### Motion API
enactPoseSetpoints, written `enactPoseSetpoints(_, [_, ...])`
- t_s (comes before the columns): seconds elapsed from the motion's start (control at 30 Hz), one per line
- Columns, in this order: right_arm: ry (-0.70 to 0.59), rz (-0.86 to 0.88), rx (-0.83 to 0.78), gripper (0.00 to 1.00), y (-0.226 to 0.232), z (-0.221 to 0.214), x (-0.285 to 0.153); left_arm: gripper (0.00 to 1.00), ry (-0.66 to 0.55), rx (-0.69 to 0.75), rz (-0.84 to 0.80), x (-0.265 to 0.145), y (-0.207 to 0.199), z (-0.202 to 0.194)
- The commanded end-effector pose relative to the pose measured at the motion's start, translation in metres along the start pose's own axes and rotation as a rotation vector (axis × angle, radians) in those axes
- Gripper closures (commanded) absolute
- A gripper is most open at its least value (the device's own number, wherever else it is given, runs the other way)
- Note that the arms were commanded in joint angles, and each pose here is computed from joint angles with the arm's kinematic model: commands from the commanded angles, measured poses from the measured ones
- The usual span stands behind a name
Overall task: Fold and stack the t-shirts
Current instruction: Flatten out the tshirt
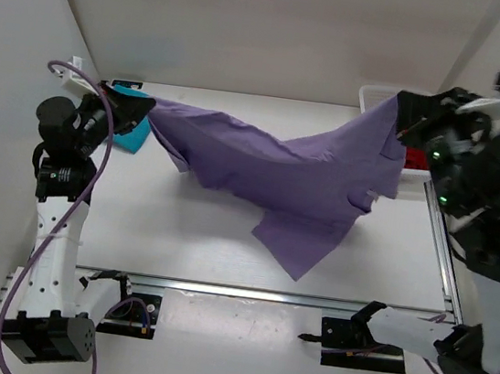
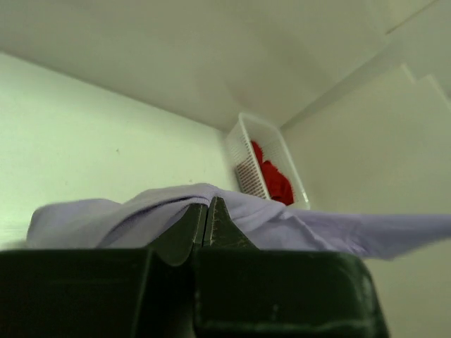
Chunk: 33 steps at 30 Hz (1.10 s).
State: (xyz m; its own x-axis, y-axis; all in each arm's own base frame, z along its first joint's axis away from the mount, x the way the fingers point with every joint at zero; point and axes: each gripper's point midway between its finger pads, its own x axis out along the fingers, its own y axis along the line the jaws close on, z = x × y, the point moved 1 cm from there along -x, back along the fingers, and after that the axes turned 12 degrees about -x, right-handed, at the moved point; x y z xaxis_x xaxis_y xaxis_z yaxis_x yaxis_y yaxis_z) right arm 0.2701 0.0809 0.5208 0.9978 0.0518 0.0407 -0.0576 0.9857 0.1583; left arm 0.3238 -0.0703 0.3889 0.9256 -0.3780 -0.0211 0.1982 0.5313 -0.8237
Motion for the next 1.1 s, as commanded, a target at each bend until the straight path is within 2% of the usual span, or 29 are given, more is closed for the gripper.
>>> enactPoseSetpoints(0.0, [-0.095, -0.082, -0.03, 1.0, -0.012, 0.065, -0.051, 1.0, 0.005, 0.011, -0.141, -0.03, -0.051, 0.014])
enactPoseSetpoints(0.07, [-0.162, 0.067, 0.024, 1.0, 0.02, 0.094, -0.073, 1.0, -0.022, 0.029, -0.191, -0.042, -0.074, 0.024])
enactPoseSetpoints(0.1, [-0.127, 0.106, -0.101, 1.0, 0.037, 0.08, -0.083, 1.0, -0.019, 0.024, -0.197, -0.043, -0.078, 0.025])
enactPoseSetpoints(0.13, [-0.131, 0.025, 0.056, 1.0, 0.041, 0.078, -0.087, 1.0, -0.043, 0.044, -0.201, -0.047, -0.086, 0.032])
enactPoseSetpoints(0.17, [-0.181, 0.03, 0.148, 1.0, 0.01, 0.099, -0.099, 1.0, -0.051, 0.048, -0.18, -0.047, -0.089, 0.038])
enactPoseSetpoints(0.2, [-0.212, -0.02, -0.012, 1.0, 0.014, 0.096, -0.096, 1.0, -0.078, 0.06, -0.143, -0.045, -0.084, 0.046])
enactPoseSetpoints(0.23, [-0.203, -0.099, -0.008, 1.0, 0.011, 0.105, -0.087, 1.0, -0.081, 0.065, -0.134, -0.042, -0.082, 0.049])
enactPoseSetpoints(0.27, [-0.193, -0.083, -0.153, 1.0, 0.016, 0.115, -0.083, 1.0, -0.084, 0.06, -0.122, -0.039, -0.077, 0.05])
enactPoseSetpoints(0.3, [-0.188, -0.034, -0.135, 1.0, 0.037, 0.113, -0.082, 1.0, -0.086, 0.051, -0.094, -0.033, -0.066, 0.05])
enactPoseSetpoints(0.33, [-0.191, -0.031, -0.221, 1.0, 0.041, 0.108, -0.083, 1.0, -0.09, 0.043, -0.072, -0.027, -0.058, 0.048])
enactPoseSetpoints(0.37, [-0.24, -0.076, -0.124, 1.0, 0.029, 0.116, -0.083, 1.0, -0.067, 0.022, -0.057, -0.019, -0.046, 0.039])
enactPoseSetpoints(0.4, [-0.233, -0.1, -0.208, 1.0, 0.035, 0.106, -0.079, 1.0, -0.058, 0.005, -0.04, -0.013, -0.033, 0.031])
enactPoseSetpoints(0.43, [-0.216, -0.135, -0.219, 1.0, 0.035, 0.097, -0.072, 1.0, -0.061, 0.001, -0.009, -0.01, -0.018, 0.027])
enactPoseSetpoints(0.47, [-0.218, -0.121, -0.332, 1.0, 0.042, 0.088, -0.064, 1.0, -0.061, 0.013, 0.019, -0.007, -0.009, 0.023])
enactPoseSetpoints(0.5, [-0.219, -0.131, -0.263, 1.0, 0.044, 0.08, -0.055, 1.0, -0.057, -0.007, 0.065, -0.001, 0.011, 0.013])
enactPoseSetpoints(0.53, [-0.186, -0.099, -0.303, 1.0, 0.056, 0.06, -0.047, 1.0, -0.035, -0.006, 0.074, 0.001, 0.016, 0.005])
enactPoseSetpoints(0.57, [-0.163, -0.098, -0.414, 1.0, 0.055, 0.041, -0.028, 1.0, -0.039, -0.002, 0.114, 0.003, 0.031, 0.001])
enactPoseSetpoints(0.6, [-0.145, -0.113, -0.338, 1.0, 0.051, 0.032, -0.012, 1.0, -0.017, 0.001, 0.131, 0.003, 0.041, -0.013])
enactPoseSetpoints(0.63, [-0.072, -0.105, -0.327, 1.0, 0.032, 0.011, 0.015, 1.0, -0.017, -0.003, 0.168, 0.004, 0.054, -0.019])
enactPoseSetpoints(0.67, [0.052, 0.088, -0.381, 1.0, 0.049, -0.032, 0.038, 1.0, -0.023, 0.011, 0.187, 0.003, 0.06, -0.021])
enactPoseSetpoints(0.7, [0.114, 0.181, -0.267, 1.0, 0.036, -0.053, 0.064, 1.0, 0.002, 0.006, 0.217, 0.005, 0.075, -0.032])
enactPoseSetpoints(0.77, [0.241, 0.136, -0.23, 1.0, 0.001, -0.116, 0.1, 1.0, 0.034, -0.01, 0.273, 0.012, 0.1, -0.047])
enactPoseSetpoints(0.83, [0.36, 0.228, -0.18, 1.0, -0.004, -0.161, 0.139, 1.0, 0.044, -0.011, 0.327, 0.026, 0.123, -0.059])
enactPoseSetpoints(0.9, [0.381, 0.237, -0.128, 1.0, -0.016, -0.161, 0.182, 1.0, 0.051, -0.035, 0.369, 0.047, 0.141, -0.055])
enactPoseSetpoints(0.93, [0.482, 0.218, -0.102, 1.0, -0.031, -0.198, 0.208, 1.0, 0.058, -0.045, 0.354, 0.067, 0.14, -0.05])
enactPoseSetpoints(0.97, [0.463, 0.217, -0.109, 1.0, -0.032, -0.192, 0.247, 1.0, 0.058, -0.057, 0.35, 0.087, 0.139, -0.041])
enactPoseSetpoints(1.0, [0.34, 0.226, -0.119, 1.0, -0.024, -0.124, 0.255, 1.0, 0.078, -0.058, 0.335, 0.099, 0.129, -0.044])
enactPoseSetpoints(1.03, [0.423, 0.204, -0.111, 1.0, -0.033, -0.162, 0.286, 1.0, 0.065, -0.063, 0.303, 0.122, 0.116, -0.025])
enactPoseSetpoints(1.07, [0.301, 0.218, -0.073, 1.0, -0.033, -0.116, 0.288, 1.0, 0.064, -0.062, 0.266, 0.141, 0.102, -0.011])
